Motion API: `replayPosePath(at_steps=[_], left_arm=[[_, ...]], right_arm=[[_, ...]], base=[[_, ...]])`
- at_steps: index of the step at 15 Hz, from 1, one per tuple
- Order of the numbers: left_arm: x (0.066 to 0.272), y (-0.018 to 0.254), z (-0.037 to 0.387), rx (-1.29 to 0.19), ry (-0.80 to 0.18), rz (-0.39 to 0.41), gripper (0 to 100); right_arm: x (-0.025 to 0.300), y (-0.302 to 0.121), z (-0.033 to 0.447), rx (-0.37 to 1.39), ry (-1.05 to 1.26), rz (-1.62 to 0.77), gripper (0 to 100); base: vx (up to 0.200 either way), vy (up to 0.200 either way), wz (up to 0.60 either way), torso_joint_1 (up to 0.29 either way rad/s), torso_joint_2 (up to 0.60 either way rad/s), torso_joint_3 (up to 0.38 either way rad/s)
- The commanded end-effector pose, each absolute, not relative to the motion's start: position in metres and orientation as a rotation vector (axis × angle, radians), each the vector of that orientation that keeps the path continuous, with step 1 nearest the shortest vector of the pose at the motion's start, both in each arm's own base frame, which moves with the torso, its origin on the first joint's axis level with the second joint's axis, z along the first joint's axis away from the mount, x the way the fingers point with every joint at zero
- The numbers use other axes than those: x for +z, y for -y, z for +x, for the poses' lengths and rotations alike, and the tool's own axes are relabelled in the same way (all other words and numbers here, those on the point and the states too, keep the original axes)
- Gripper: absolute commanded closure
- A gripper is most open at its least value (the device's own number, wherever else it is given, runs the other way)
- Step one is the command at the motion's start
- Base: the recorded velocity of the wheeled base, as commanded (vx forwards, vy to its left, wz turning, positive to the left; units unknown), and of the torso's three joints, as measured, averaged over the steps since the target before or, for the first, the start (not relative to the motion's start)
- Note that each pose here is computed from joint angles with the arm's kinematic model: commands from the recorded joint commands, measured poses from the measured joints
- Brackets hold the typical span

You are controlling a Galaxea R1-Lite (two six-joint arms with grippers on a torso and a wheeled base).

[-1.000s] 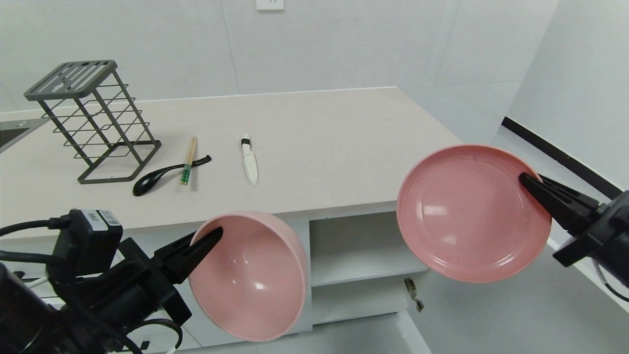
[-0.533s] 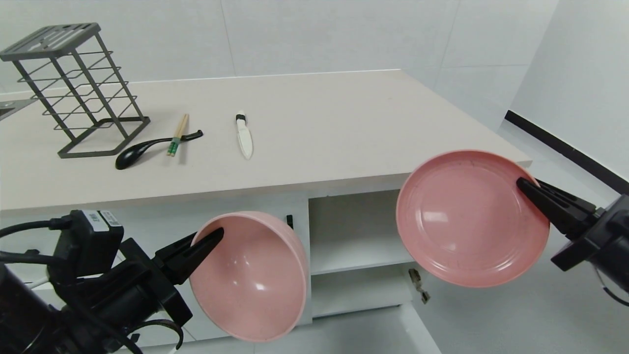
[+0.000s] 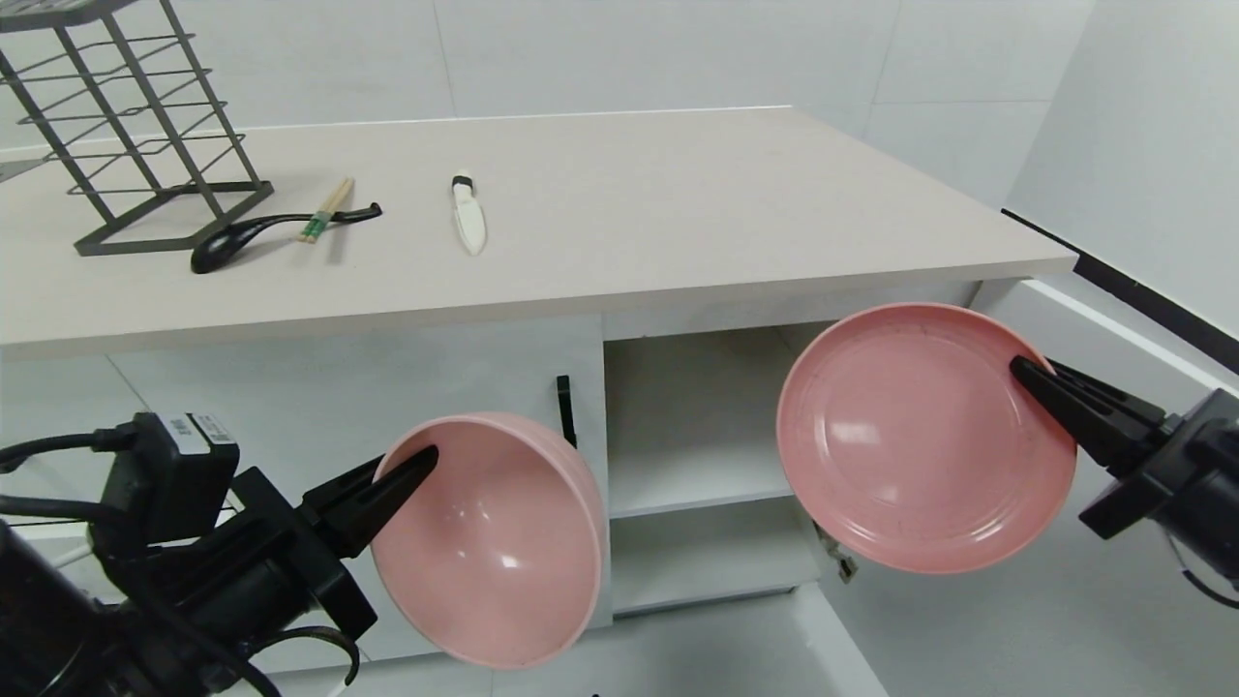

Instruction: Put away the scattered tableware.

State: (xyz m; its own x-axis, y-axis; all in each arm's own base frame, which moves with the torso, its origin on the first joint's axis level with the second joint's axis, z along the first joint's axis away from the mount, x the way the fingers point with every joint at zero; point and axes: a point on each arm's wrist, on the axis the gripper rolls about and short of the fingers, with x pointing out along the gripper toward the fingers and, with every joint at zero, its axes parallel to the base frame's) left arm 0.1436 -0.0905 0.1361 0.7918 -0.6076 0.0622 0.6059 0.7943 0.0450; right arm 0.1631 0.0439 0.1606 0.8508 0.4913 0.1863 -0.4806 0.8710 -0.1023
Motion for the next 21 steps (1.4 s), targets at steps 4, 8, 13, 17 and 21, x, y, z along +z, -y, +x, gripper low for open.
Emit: replayPosePath(at_steps=[4,8,13,17,21], left_arm=[[0.1393,0.0892,0.1413,-0.651,0.093,0.019,100],[0.1396,0.0889,0.1413,-0.650,0.094,0.015,100],[0.1396,0.0887,0.1414,-0.648,0.094,0.016,100],[0.1396,0.0887,0.1414,-0.648,0.094,0.016,100],[0.1393,0.0888,0.1416,-0.649,0.092,0.016,100]], right_arm=[[0.1591,-0.0441,0.1645,0.511,0.201,-0.051,100],[0.1577,-0.0444,0.1647,0.513,0.194,-0.052,100],[0.1561,-0.0477,0.1627,0.534,0.187,-0.050,100],[0.1561,-0.0477,0.1627,0.534,0.187,-0.050,100],[0.1561,-0.0477,0.1627,0.534,0.187,-0.050,100]], base=[[0.000,-0.150,0.00,-0.195,0.31,0.120],[0.000,0.000,0.00,-0.032,0.20,0.050],[0.000,0.080,0.00,0.000,0.02,0.024],[0.000,0.000,0.00,0.001,0.00,0.013],[0.000,0.150,0.00,0.001,0.00,0.003]])
